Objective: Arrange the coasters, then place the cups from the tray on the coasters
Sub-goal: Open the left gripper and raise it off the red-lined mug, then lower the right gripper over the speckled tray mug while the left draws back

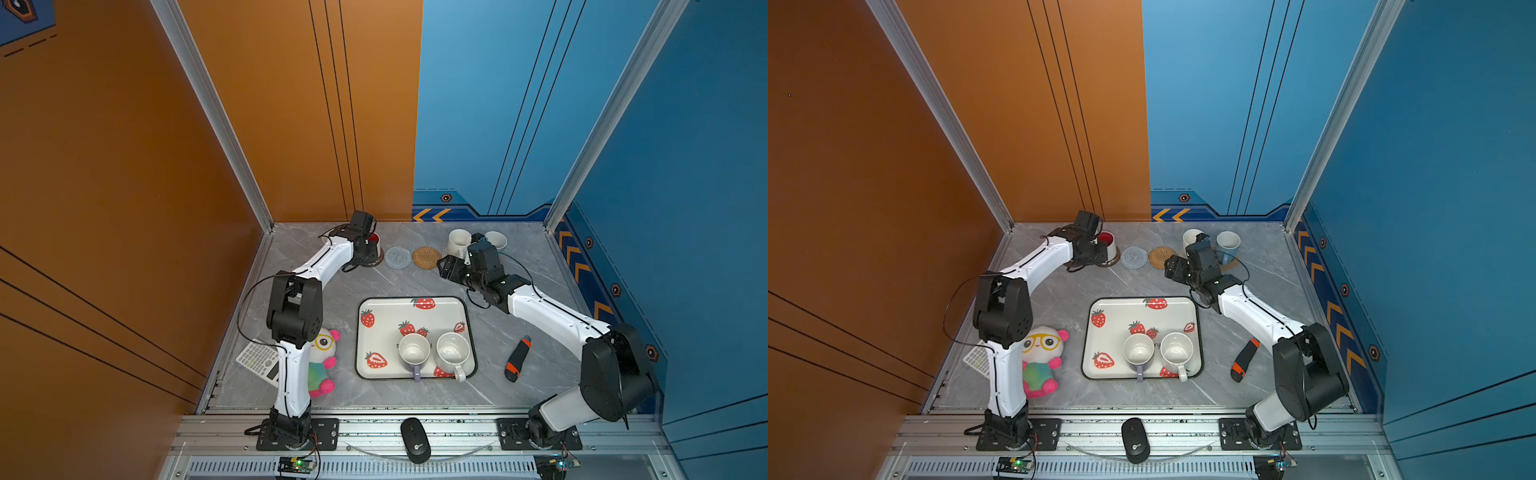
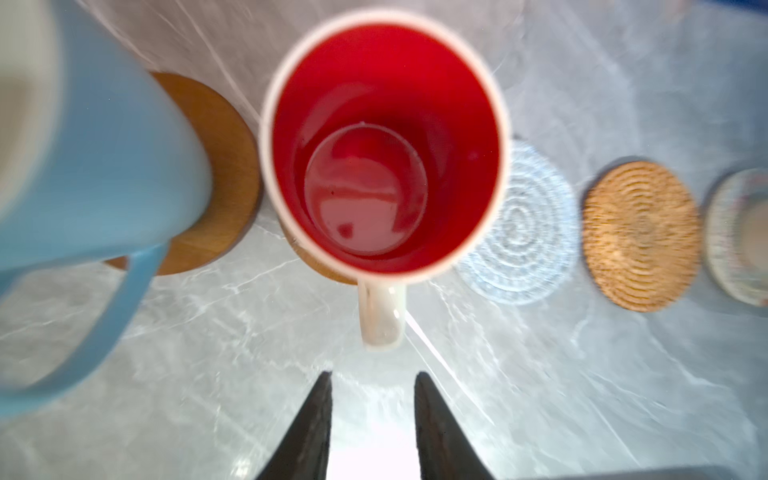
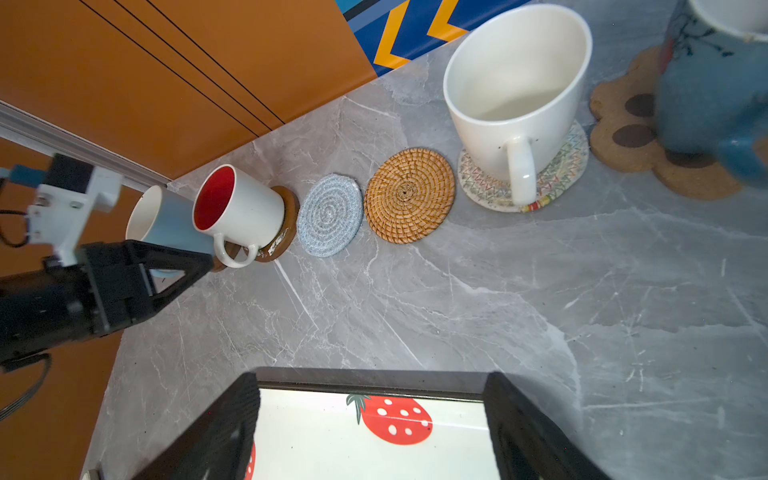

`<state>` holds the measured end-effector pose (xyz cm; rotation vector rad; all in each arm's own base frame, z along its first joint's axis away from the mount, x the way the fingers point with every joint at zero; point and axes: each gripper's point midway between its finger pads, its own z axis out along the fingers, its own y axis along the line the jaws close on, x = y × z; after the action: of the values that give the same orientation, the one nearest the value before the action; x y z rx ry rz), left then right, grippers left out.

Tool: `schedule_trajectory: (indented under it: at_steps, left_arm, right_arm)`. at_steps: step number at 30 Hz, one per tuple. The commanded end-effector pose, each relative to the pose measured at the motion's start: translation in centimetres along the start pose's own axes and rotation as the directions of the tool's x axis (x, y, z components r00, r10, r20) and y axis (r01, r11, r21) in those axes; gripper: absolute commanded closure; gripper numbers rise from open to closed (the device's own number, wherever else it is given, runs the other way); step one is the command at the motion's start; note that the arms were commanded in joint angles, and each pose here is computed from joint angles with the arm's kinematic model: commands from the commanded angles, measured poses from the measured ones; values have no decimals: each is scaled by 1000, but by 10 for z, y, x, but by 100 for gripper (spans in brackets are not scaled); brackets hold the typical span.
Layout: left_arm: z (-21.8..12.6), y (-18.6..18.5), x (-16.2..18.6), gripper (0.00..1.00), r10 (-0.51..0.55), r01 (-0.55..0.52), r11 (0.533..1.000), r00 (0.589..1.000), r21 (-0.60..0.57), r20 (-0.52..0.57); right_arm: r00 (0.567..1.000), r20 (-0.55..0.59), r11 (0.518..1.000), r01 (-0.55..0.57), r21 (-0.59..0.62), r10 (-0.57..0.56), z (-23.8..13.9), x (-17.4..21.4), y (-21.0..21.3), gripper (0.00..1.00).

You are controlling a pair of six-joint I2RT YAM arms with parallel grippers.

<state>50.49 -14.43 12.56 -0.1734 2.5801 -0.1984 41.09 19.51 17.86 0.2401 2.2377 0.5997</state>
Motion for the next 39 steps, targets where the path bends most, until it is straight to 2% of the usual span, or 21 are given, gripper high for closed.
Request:
schedule_trajectory:
  at_steps: [1, 10, 22, 30, 39]
  left_arm:
    - [-34, -1, -7, 62, 19, -19, 1000, 998, -1, 64]
    - [-105, -14, -6, 57, 27, -41, 997, 975, 60, 220]
    - [-198, -25, 18, 40, 61, -96, 994, 889, 53, 454]
    - [-214, -19, 52, 30, 37, -101, 990, 857, 98, 514]
    - [-219, -21, 60, 25, 45, -125, 985, 849, 117, 527]
  right_arm:
    - [1000, 13, 999, 8, -33, -8, -8, -7, 14, 17]
    - [999, 26, 998, 47, -30, -46, -19, -6, 28, 17]
    - [990, 27, 990, 141, -20, -141, -43, -13, 53, 17]
    - [972, 7, 971, 236, 50, -236, -79, -10, 47, 17]
    - [949, -37, 946, 314, 85, -312, -124, 19, 38, 17]
